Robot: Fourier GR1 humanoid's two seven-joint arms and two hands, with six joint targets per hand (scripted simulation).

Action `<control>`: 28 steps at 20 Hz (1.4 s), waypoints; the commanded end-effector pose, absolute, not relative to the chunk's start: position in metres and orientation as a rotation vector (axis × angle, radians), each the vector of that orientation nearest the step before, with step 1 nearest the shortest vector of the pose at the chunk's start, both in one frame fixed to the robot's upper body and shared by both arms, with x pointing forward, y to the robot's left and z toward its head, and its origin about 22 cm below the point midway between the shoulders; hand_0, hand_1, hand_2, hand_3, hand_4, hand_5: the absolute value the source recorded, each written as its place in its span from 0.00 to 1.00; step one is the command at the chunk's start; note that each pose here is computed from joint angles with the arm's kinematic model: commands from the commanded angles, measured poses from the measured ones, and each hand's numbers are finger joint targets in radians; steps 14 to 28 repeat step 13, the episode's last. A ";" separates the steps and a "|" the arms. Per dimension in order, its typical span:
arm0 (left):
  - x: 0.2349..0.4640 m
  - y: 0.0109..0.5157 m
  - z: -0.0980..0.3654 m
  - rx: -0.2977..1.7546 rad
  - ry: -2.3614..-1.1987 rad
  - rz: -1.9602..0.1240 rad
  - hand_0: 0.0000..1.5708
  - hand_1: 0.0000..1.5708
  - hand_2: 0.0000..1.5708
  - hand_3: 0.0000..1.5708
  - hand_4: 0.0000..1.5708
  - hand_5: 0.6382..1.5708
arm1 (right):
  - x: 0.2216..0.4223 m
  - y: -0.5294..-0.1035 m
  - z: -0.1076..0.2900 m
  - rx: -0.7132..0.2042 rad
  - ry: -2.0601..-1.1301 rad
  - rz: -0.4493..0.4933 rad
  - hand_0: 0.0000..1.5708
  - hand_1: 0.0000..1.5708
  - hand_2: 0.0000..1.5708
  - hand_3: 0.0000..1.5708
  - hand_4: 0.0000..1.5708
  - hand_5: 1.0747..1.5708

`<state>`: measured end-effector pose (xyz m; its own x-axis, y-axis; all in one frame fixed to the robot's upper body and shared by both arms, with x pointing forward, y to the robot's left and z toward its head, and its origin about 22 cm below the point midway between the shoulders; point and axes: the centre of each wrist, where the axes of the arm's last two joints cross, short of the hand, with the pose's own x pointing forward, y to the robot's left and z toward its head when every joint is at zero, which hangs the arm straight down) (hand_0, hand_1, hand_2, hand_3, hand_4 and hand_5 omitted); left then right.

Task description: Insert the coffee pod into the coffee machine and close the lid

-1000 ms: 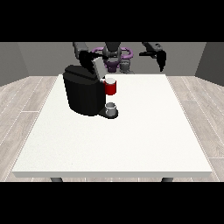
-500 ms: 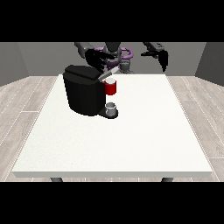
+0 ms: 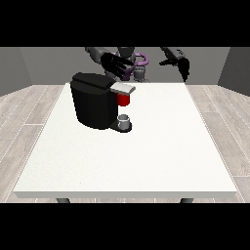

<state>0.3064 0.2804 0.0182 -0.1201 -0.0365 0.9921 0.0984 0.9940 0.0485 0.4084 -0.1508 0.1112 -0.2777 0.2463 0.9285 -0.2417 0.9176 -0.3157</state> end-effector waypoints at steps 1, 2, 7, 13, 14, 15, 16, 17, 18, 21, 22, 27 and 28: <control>0.305 0.290 0.008 -0.039 -1.698 -0.083 0.00 0.00 0.00 0.00 0.00 1.00 | 0.406 -0.129 0.126 0.071 -1.830 0.482 0.00 0.00 0.00 0.00 0.08 1.00; 0.296 0.267 0.008 -0.067 -1.646 -0.102 0.00 0.00 0.00 0.00 0.00 1.00 | 0.399 -0.149 0.089 0.044 -1.804 0.500 0.00 0.00 0.00 0.00 0.02 1.00; 0.299 0.286 0.002 0.007 -1.682 -0.072 0.00 0.00 0.00 0.00 0.13 1.00 | 0.370 -0.120 0.068 0.248 -1.820 0.478 0.00 0.00 0.00 0.00 0.22 1.00; 0.280 0.271 -0.029 0.003 -1.624 -0.026 0.00 0.00 0.00 0.00 0.12 1.00 | 0.332 -0.137 0.022 0.305 -1.692 0.291 0.00 0.00 0.00 0.00 0.10 1.00; 0.280 0.271 -0.029 0.003 -1.624 -0.026 0.00 0.00 0.00 0.00 0.12 1.00 | 0.332 -0.137 0.022 0.305 -1.692 0.291 0.00 0.00 0.00 0.00 0.10 1.00; 0.280 0.271 -0.029 0.003 -1.624 -0.026 0.00 0.00 0.00 0.00 0.12 1.00 | 0.332 -0.137 0.022 0.305 -1.692 0.291 0.00 0.00 0.00 0.00 0.10 1.00; 0.280 0.271 -0.029 0.003 -1.624 -0.026 0.00 0.00 0.00 0.00 0.12 1.00 | 0.332 -0.137 0.022 0.305 -1.692 0.291 0.00 0.00 0.00 0.00 0.10 1.00; 0.280 0.271 -0.029 0.003 -1.624 -0.026 0.00 0.00 0.00 0.00 0.12 1.00 | 0.332 -0.137 0.022 0.305 -1.692 0.291 0.00 0.00 0.00 0.00 0.10 1.00; 0.280 0.271 -0.029 0.003 -1.624 -0.026 0.00 0.00 0.00 0.00 0.12 1.00 | 0.332 -0.137 0.022 0.305 -1.692 0.291 0.00 0.00 0.00 0.00 0.10 1.00; 0.280 0.271 -0.029 0.003 -1.624 -0.026 0.00 0.00 0.00 0.00 0.12 1.00 | 0.332 -0.137 0.022 0.305 -1.692 0.291 0.00 0.00 0.00 0.00 0.10 1.00; 0.280 0.271 -0.029 0.003 -1.624 -0.026 0.00 0.00 0.00 0.00 0.12 1.00 | 0.332 -0.137 0.022 0.305 -1.692 0.291 0.00 0.00 0.00 0.00 0.10 1.00; 0.280 0.271 -0.029 0.003 -1.624 -0.026 0.00 0.00 0.00 0.00 0.12 1.00 | 0.332 -0.137 0.022 0.305 -1.692 0.291 0.00 0.00 0.00 0.00 0.10 1.00; 0.280 0.271 -0.029 0.003 -1.624 -0.026 0.00 0.00 0.00 0.00 0.12 1.00 | 0.332 -0.137 0.022 0.305 -1.692 0.291 0.00 0.00 0.00 0.00 0.10 1.00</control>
